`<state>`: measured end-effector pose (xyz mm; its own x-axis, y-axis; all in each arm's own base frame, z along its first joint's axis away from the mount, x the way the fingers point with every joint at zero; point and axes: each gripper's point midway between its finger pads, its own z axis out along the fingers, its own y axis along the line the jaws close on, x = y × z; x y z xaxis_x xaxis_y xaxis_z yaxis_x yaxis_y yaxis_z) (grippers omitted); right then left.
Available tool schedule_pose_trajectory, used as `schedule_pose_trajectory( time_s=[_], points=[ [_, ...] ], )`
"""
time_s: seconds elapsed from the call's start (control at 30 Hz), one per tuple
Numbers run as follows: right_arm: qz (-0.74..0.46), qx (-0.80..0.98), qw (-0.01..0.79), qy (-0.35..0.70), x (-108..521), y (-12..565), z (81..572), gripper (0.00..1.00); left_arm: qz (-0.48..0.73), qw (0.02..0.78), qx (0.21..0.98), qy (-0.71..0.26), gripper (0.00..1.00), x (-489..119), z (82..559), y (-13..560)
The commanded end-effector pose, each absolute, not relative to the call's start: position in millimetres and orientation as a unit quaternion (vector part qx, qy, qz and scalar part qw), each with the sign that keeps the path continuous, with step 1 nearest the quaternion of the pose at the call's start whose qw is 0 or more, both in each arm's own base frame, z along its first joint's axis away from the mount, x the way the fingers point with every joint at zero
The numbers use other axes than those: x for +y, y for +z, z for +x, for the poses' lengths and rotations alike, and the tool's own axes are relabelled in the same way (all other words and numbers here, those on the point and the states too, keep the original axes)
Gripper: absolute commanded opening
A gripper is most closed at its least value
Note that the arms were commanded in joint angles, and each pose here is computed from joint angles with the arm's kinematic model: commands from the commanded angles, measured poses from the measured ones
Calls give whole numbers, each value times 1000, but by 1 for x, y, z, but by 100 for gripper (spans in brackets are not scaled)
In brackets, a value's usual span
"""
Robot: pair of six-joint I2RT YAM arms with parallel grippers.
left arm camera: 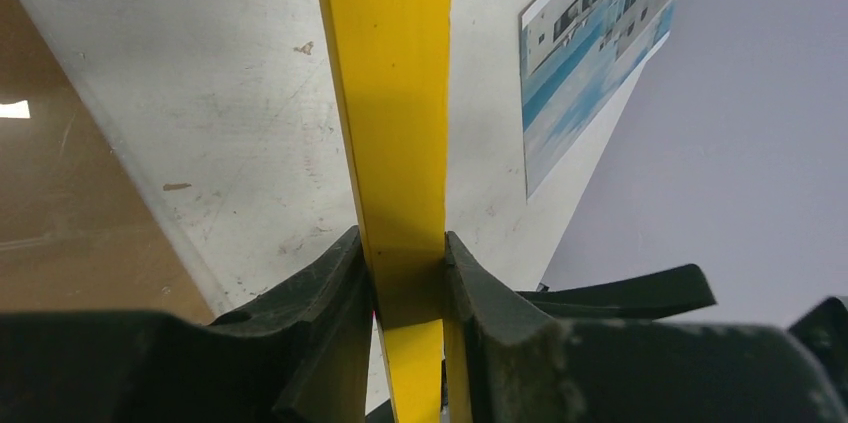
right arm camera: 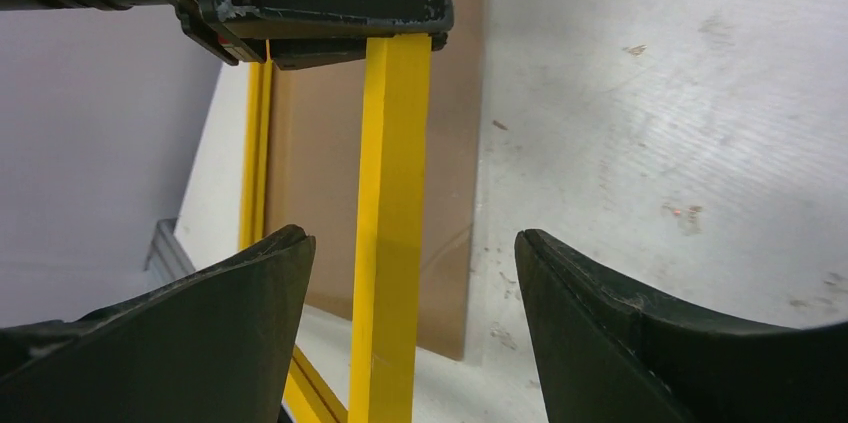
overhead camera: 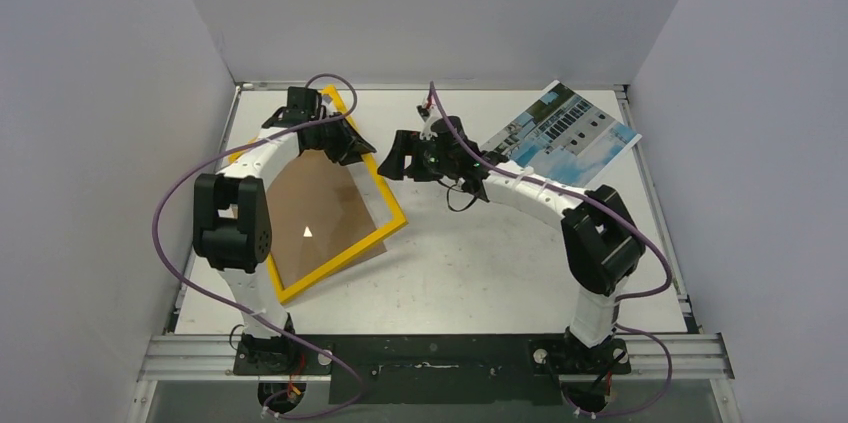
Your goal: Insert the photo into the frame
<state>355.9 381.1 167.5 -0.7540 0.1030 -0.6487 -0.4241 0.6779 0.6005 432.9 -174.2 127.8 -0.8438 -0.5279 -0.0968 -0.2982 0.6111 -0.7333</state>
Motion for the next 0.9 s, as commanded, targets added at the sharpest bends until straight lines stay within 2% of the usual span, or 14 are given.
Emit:
schedule_pose_trajectory(
  time_s=[0.0, 0.1, 0.23, 0.47, 0.53, 0.67, 0.7, 0.73, 0.77, 0.87],
  points=[
    [-86, 812, 324, 478, 417, 190, 358, 75, -205, 200, 867, -407, 0, -175, 435, 187],
    [-84, 790, 305, 526, 433, 197, 358, 72, -200, 206, 866, -409, 0, -175, 431, 195],
    [-82, 752, 283, 590, 449, 211, 352, 53, -198, 211, 866, -408, 0, -174, 427, 199],
    [-84, 748, 254, 607, 455, 212, 350, 35, -192, 224, 862, -412, 0, -173, 425, 208],
    [-86, 746, 252, 610, 456, 215, 349, 25, -190, 229, 862, -409, 0, -172, 425, 210],
    [-86, 747, 259, 606, 454, 223, 350, 10, -179, 245, 867, -395, 0, -168, 426, 215],
    [-86, 747, 262, 605, 454, 225, 350, 7, -174, 252, 870, -387, 3, -166, 426, 218],
    [-87, 747, 263, 605, 454, 228, 349, 3, -168, 259, 873, -377, 15, -162, 426, 220],
    [-87, 745, 267, 605, 453, 232, 350, 0, -163, 264, 877, -367, 23, -159, 426, 223],
    [-83, 741, 287, 601, 452, 250, 352, 0, -138, 275, 891, -333, 43, -150, 423, 229]
  ],
)
